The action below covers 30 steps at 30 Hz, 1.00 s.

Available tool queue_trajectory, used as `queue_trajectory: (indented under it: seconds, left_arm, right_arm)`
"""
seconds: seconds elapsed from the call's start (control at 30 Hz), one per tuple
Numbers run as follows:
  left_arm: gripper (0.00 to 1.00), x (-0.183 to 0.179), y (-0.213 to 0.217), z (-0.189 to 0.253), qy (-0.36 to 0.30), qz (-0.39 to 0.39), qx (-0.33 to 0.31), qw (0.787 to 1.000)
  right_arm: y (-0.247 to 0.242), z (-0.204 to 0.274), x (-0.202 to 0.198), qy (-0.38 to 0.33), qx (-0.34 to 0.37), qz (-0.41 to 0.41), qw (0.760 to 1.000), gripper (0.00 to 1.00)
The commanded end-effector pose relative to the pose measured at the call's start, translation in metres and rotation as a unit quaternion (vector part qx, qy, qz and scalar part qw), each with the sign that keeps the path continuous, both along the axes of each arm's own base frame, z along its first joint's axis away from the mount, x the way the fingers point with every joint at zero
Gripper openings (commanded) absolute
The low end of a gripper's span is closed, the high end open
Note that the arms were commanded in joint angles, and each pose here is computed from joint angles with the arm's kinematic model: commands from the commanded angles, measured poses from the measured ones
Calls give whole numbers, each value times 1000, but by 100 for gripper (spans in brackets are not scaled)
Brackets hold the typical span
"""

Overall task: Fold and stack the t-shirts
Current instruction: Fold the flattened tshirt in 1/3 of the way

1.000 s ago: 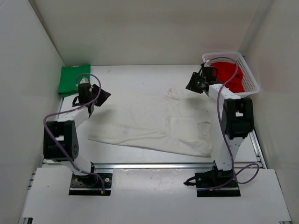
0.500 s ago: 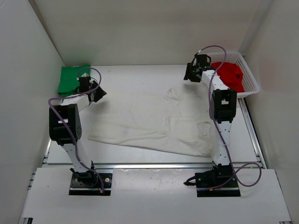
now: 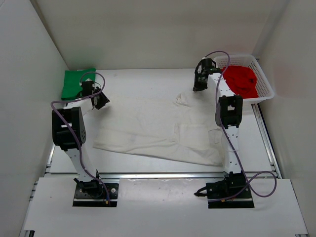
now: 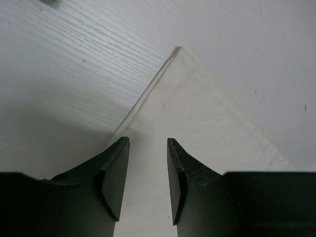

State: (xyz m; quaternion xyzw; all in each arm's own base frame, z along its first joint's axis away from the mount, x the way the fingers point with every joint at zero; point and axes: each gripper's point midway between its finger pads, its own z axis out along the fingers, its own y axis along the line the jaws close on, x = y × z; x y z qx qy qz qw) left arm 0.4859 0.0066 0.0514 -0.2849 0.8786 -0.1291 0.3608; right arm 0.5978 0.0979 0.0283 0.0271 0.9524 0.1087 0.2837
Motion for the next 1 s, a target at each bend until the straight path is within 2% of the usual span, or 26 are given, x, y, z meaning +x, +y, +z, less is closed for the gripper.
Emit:
queue_trajectory:
  seconds: [0.0,0.07,0.27,0.33,0.47,0.5,0.53,0.63,0.73,0.87,0.97]
  left_arm:
    - [47,3,13,15,-17,8,9,1000]
    - [47,2,13,17,-22,9,8,1000]
    - [47,7,6,37,-51,12,-13,999]
    - [47,5,7,39,-60,16,-14,998]
    - [46,1,10,37,-60,23,-12,998]
    - [47,0,13,38,-62,29,-12,998]
    - [47,-2,14,37,-61,33,-9,998]
    - [47,-3,21,38,-64,45,-2,997]
    - [46,-2,24,37,-62,54,5,997]
    - [46,2,22,32,-58,55,-1,997]
    - [46,6,26,33,-62,59,-1,996]
  right_arm:
    - [8,24,-2,-5,20,12,1000,12]
    - [16,51,5,-35,44,24,998,0]
    - [32,168,6,-149,25,38,988,0]
    - [32,190,-2,-164,13,29,986,0]
    - [11,185,-19,-153,-76,-20,985,0]
    - [3,178,-25,-146,-94,-26,985,4]
    - [-5,183,-26,-153,-96,-31,983,16]
    - [-51,137,-43,-81,-130,-71,986,32]
    - [-71,99,-50,-15,-123,-72,990,37]
    - [-64,100,-26,-27,-99,-48,994,37]
    - [-33,107,-12,-55,0,-7,998,33]
